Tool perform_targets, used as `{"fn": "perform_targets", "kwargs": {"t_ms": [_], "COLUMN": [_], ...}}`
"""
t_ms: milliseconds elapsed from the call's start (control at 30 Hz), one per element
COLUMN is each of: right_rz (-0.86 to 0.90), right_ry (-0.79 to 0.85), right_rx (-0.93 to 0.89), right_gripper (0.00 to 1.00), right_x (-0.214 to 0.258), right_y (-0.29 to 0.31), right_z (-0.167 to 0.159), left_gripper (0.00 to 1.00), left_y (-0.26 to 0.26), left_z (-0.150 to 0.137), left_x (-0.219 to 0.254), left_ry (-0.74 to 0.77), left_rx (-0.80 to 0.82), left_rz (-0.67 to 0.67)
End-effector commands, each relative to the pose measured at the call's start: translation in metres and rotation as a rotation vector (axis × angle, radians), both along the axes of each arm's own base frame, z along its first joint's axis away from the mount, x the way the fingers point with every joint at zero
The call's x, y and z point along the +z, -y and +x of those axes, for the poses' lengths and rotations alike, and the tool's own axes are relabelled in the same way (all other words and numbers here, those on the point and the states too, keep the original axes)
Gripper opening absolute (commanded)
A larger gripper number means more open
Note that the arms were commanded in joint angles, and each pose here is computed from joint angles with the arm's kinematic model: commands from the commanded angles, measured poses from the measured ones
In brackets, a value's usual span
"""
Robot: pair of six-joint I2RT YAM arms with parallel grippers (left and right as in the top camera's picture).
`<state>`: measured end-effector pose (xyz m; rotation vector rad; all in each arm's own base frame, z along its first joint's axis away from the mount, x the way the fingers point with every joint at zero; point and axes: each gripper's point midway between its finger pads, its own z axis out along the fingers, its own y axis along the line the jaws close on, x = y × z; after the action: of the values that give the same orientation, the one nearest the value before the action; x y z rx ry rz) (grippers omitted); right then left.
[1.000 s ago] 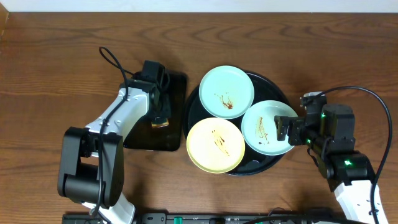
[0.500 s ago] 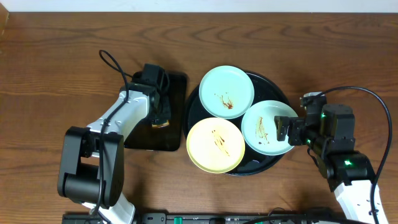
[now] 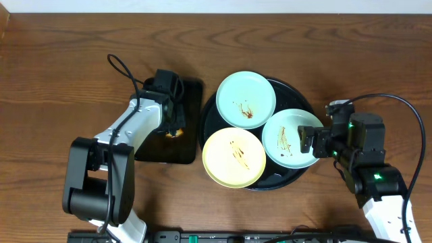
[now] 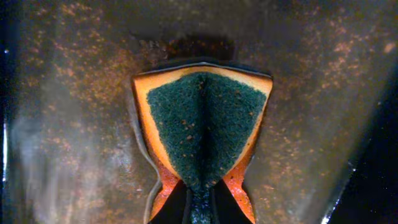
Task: Clean dirty plates on tray and stack at the side
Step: 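Lower the left gripper and pinch the sponge at its middle, then move the right gripper to the pale green plate's right rim and grip it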
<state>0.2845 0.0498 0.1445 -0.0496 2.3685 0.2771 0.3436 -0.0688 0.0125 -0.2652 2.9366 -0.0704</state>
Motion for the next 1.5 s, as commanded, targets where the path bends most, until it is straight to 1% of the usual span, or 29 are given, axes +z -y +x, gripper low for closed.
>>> {"fn": "perform_targets", "kwargs": {"t_ms": [0,100,167,300,333,367,467,567,700,767,800,900,967,1100,1267,1467], "right_rz": [0.003,-0.007,-0.017,-0.013,-0.011,-0.004,0.012,0.008,-0.019,-0.034,-0.037,-0.046,-0.079,-0.148,-0.169,-0.196], "right_ry": [0.021,0.029,0.049,0.108,0.116,0.118,0.099,0.066,0.019,-0.016,-0.039,-0.123,-0.179,-0.270,-0.362,-0.455], "right_rx": [-0.001,-0.012,-0.023,-0.025,-0.023,-0.016,0.003,0.004,0.010,-0.001,-0.003,-0.004,-0.035,-0.131,-0.138,-0.141], "right_gripper": [0.99,0.99,0.99,0.99,0.97,0.92,0.84,0.82,0.82,0.80,0.78,0.64,0.56,0.54,0.53,0.54], "right_x": [0.009,0.010,0.013,0.024,0.025,0.025,0.024,0.021,0.015,0.005,-0.002,-0.027,-0.043,-0.068,-0.095,-0.123], "right_y": [0.000,0.003,0.006,0.005,0.004,0.003,-0.002,-0.002,-0.001,0.002,0.002,0.003,0.010,0.029,0.032,0.035], "right_z": [0.004,0.005,0.009,0.020,0.021,0.023,0.027,0.034,0.043,0.047,0.048,0.047,0.044,0.040,0.034,0.026], "left_gripper": [0.07,0.07,0.07,0.07,0.07,0.07,0.07,0.07,0.08,0.08,0.07,0.07,0.08,0.08,0.08,0.08], "left_y": [-0.002,0.000,0.000,-0.002,-0.002,-0.001,0.001,0.002,0.002,0.002,0.002,0.002,0.002,0.002,0.002,0.002], "left_z": [-0.002,0.006,0.004,-0.002,-0.003,-0.004,-0.007,-0.009,-0.012,-0.012,-0.012,-0.012,-0.012,-0.012,-0.012,-0.012], "left_x": [0.000,0.022,0.039,0.053,0.055,0.058,0.062,0.062,0.061,0.061,0.061,0.061,0.061,0.061,0.061,0.061], "left_ry": [-0.004,0.051,0.083,0.097,0.099,0.102,0.103,0.097,0.086,0.085,0.085,0.084,0.084,0.084,0.084,0.084], "left_rx": [-0.007,-0.028,-0.092,-0.178,-0.188,-0.200,-0.210,-0.217,-0.217,-0.217,-0.217,-0.217,-0.217,-0.217,-0.217,-0.217], "left_rz": [0.015,0.007,0.016,0.037,0.038,0.035,0.019,0.012,0.013,0.013,0.013,0.013,0.013,0.013,0.013,0.013]}}
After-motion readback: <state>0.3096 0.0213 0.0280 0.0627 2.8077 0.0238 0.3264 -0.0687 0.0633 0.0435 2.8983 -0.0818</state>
